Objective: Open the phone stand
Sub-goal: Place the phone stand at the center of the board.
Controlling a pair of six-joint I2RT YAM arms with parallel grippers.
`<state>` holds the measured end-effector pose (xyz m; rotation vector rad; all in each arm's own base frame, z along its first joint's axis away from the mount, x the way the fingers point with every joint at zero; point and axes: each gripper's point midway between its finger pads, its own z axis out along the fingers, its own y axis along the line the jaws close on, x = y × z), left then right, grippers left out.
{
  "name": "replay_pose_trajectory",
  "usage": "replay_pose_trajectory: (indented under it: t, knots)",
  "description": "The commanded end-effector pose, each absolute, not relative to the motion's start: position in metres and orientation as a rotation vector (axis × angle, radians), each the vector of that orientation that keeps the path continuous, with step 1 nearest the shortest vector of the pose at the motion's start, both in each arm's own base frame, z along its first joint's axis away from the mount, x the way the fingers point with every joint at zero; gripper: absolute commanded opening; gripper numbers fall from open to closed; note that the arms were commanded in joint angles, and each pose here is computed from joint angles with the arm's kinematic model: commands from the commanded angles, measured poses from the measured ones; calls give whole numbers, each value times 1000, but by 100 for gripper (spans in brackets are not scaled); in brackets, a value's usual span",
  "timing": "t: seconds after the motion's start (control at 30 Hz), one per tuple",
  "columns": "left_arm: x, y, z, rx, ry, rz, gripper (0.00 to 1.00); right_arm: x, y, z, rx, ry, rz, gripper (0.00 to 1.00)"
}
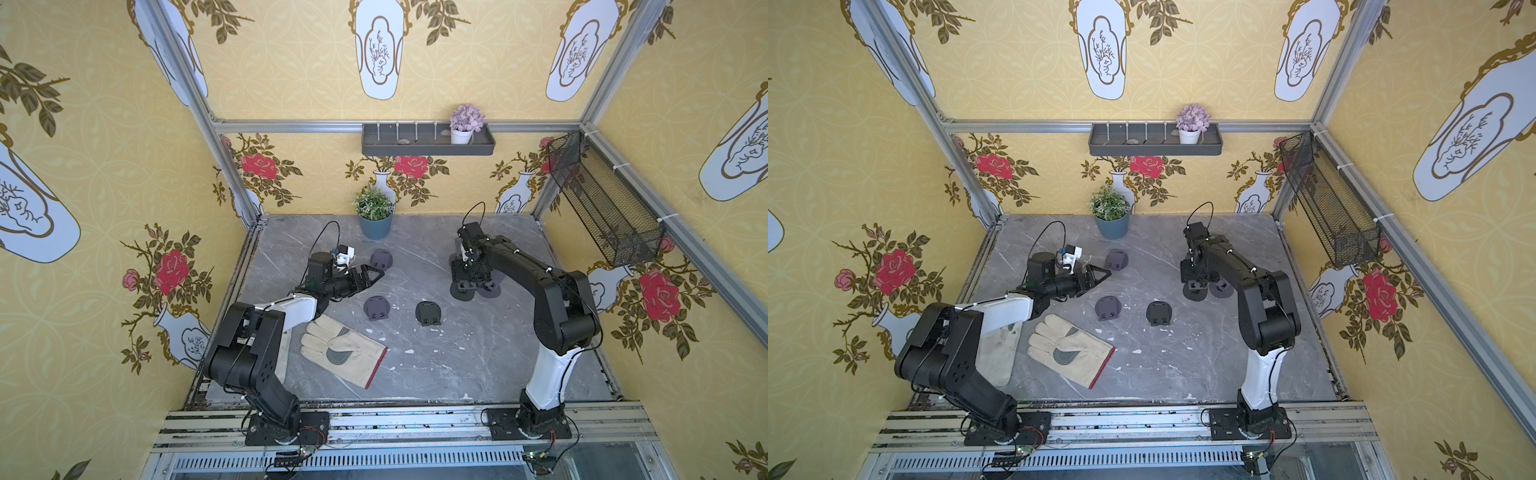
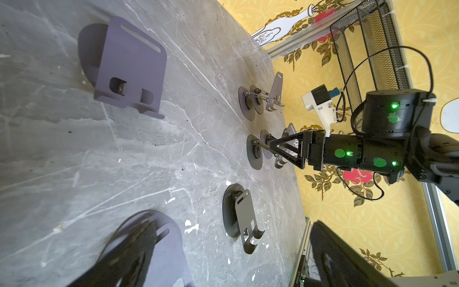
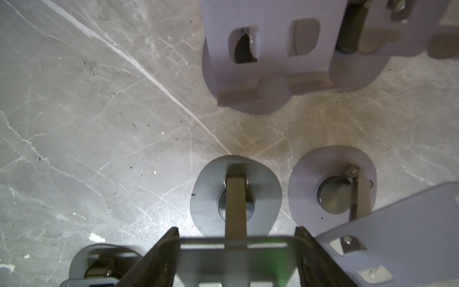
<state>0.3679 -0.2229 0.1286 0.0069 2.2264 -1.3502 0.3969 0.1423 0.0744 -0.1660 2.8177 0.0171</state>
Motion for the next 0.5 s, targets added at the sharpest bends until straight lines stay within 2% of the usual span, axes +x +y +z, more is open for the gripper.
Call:
replay_pose_trajectory:
  t: [0.0,0.13,0.4,0.47]
  knots:
    - [369,-222,132,7,2204,-1348,99,398,138,86,-159,2801,-12,74]
    - [368,-222,133,3,2200,-1348,99,401,136,100,-143,2776,-26,74]
    - [364,-221,134,11,2202,-1328,99,405,140,138,-115,2715,10,79]
    - [362,-222,133,32,2218,-1301,99,402,145,145,-112,2712,39,83]
